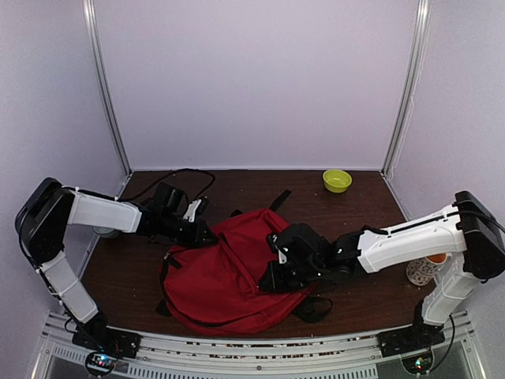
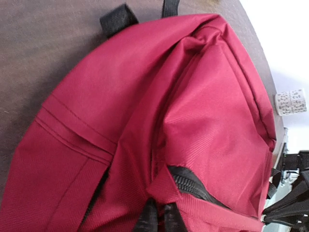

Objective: Pack the student bag
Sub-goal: Zip the lower front pocket of the student bag.

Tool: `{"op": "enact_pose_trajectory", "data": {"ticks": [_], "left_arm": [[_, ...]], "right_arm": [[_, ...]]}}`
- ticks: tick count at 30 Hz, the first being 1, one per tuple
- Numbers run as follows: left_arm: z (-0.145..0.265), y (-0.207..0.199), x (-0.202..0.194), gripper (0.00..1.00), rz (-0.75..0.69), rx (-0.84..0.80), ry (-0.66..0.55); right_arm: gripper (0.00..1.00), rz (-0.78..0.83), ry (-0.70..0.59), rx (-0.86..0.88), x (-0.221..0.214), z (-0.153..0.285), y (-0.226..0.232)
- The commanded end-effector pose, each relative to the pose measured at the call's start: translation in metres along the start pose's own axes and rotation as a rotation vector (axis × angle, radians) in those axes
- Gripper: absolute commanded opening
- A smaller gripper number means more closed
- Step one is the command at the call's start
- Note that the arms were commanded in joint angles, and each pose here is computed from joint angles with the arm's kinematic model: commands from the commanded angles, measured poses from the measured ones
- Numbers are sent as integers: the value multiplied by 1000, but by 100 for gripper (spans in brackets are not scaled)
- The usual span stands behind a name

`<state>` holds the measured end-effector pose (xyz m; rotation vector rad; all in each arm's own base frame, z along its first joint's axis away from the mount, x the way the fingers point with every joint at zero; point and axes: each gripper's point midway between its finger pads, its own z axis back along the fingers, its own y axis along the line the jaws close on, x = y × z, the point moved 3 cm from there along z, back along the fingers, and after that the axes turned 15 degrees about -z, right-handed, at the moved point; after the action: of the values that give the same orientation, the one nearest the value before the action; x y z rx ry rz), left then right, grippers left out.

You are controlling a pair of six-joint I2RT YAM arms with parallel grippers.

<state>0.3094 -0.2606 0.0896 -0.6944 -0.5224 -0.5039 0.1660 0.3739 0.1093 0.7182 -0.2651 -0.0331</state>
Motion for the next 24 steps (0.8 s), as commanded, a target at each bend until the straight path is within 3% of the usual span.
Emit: {"op": "enact_pose_trajectory", "data": {"ticks": [1, 3, 4, 6, 9, 12, 15, 19, 24], "left_arm": [[28, 2, 30, 24, -60, 92, -110], [41, -2, 41, 43, -103, 121, -135], [48, -6, 47, 51, -119, 131, -145], [63, -10, 60, 63, -154, 167, -162], [94, -15, 76, 74, -213, 268, -173], [136, -8, 89, 78, -279, 468, -198], [181, 13, 95, 79, -326, 757, -220], [222, 51, 77, 79, -340, 1088, -213], [256, 83, 52, 78, -317, 1331, -270]], "right_arm": [[32, 107, -141, -56, 29, 30, 16], [54, 138, -205, -79, 52, 43, 23], [61, 155, -238, -86, 64, 51, 28], [70, 182, -317, -96, 87, 71, 35], [74, 214, -452, -111, 121, 108, 39], [78, 251, -606, -181, 151, 152, 28], [87, 267, -853, -329, 178, 206, -1], [97, 297, -1141, -479, 187, 251, -60], [100, 230, -1223, -566, 186, 275, -134]]}}
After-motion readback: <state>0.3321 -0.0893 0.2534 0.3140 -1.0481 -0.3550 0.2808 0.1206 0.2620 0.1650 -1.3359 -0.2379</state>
